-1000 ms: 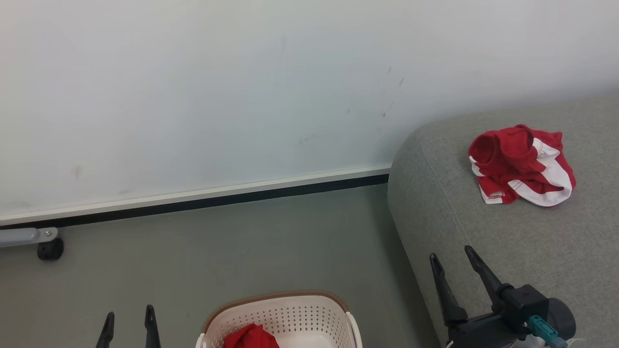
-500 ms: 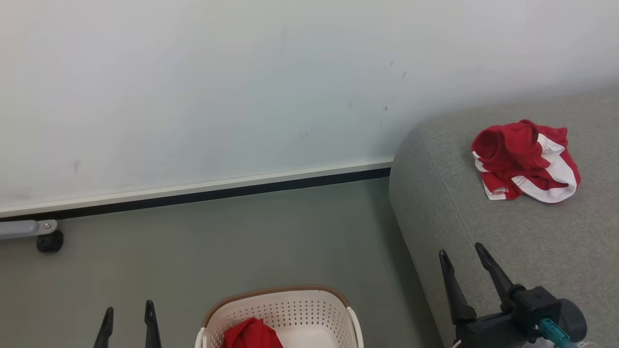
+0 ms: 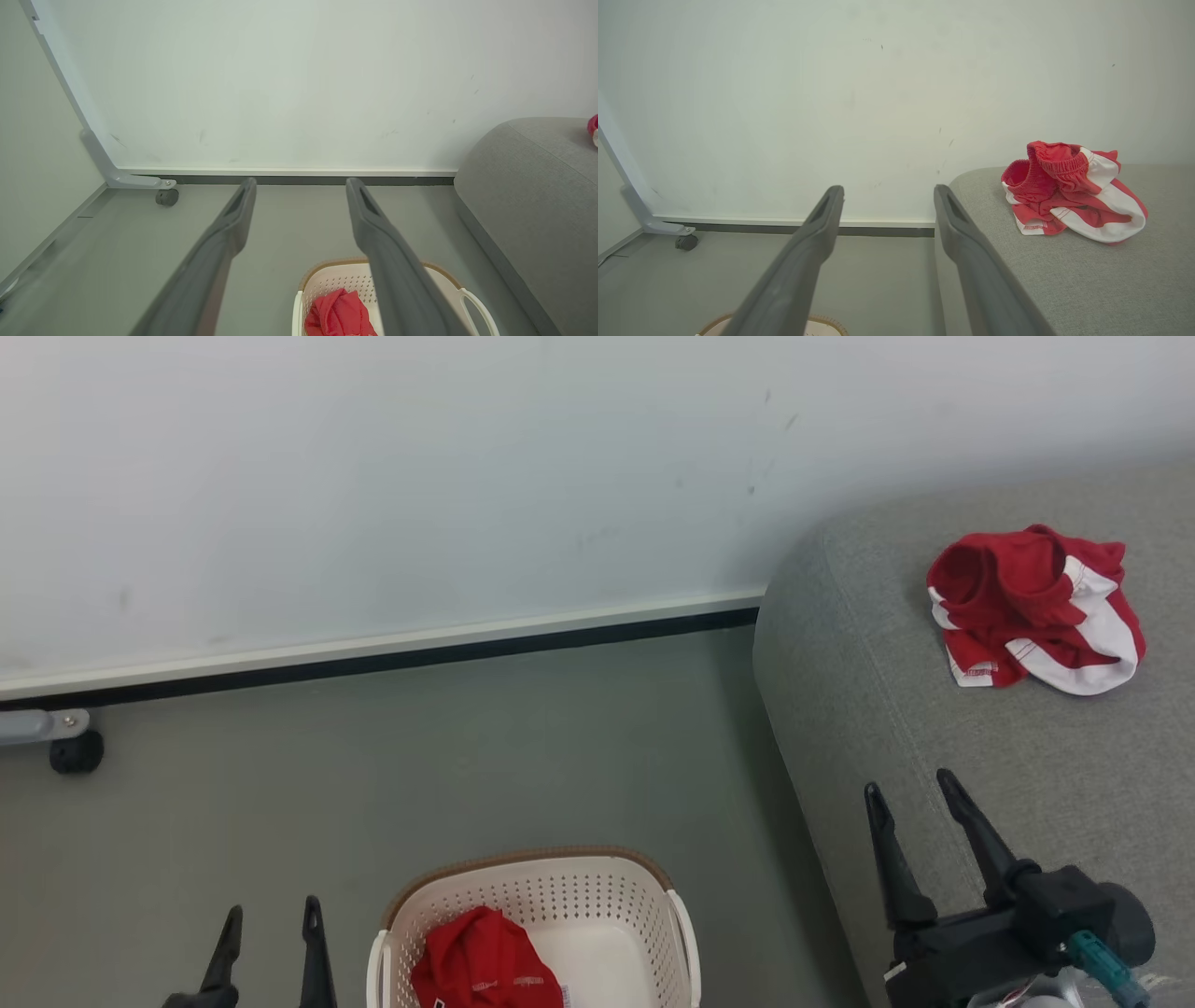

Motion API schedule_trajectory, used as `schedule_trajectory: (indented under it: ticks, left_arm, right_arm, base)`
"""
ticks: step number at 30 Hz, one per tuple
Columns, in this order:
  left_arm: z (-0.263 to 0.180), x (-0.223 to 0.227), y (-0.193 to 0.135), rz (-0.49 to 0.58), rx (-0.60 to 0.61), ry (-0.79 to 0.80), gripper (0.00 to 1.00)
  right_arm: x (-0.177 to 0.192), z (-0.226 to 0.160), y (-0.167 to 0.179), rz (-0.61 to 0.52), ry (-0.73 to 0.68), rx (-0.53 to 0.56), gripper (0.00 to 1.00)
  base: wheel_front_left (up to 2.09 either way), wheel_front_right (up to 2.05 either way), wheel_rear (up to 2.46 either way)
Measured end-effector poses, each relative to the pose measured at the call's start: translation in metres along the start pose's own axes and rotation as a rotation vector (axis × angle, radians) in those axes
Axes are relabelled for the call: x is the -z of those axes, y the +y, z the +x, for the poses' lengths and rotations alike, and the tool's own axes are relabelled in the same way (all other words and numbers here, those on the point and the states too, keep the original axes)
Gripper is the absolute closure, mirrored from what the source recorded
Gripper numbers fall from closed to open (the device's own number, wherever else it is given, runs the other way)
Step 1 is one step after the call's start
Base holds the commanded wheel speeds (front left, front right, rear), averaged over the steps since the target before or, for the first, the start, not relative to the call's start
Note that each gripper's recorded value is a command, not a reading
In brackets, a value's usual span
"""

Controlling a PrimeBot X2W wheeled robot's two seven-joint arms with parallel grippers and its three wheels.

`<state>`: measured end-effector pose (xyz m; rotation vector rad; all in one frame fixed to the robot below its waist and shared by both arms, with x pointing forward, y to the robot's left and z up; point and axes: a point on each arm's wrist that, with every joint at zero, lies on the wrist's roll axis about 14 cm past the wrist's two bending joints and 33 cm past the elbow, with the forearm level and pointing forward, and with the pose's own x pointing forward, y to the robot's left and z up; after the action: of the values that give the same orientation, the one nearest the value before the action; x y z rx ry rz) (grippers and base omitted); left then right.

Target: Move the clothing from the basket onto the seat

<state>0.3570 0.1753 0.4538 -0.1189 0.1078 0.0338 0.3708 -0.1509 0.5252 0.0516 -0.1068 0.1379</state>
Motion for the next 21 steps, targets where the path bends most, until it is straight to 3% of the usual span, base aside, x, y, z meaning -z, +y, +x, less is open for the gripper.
schedule_trajectory:
  ticks: [21]
  left_arm:
    - [0.063, 0.109, -0.073, 0.039, 0.179, 0.373, 0.0]
  right_arm:
    - [0.004, 0.069, -0.043, -0.061, -0.03, 0.051, 0.0]
  base:
    - [0.0, 0.0, 0.0]
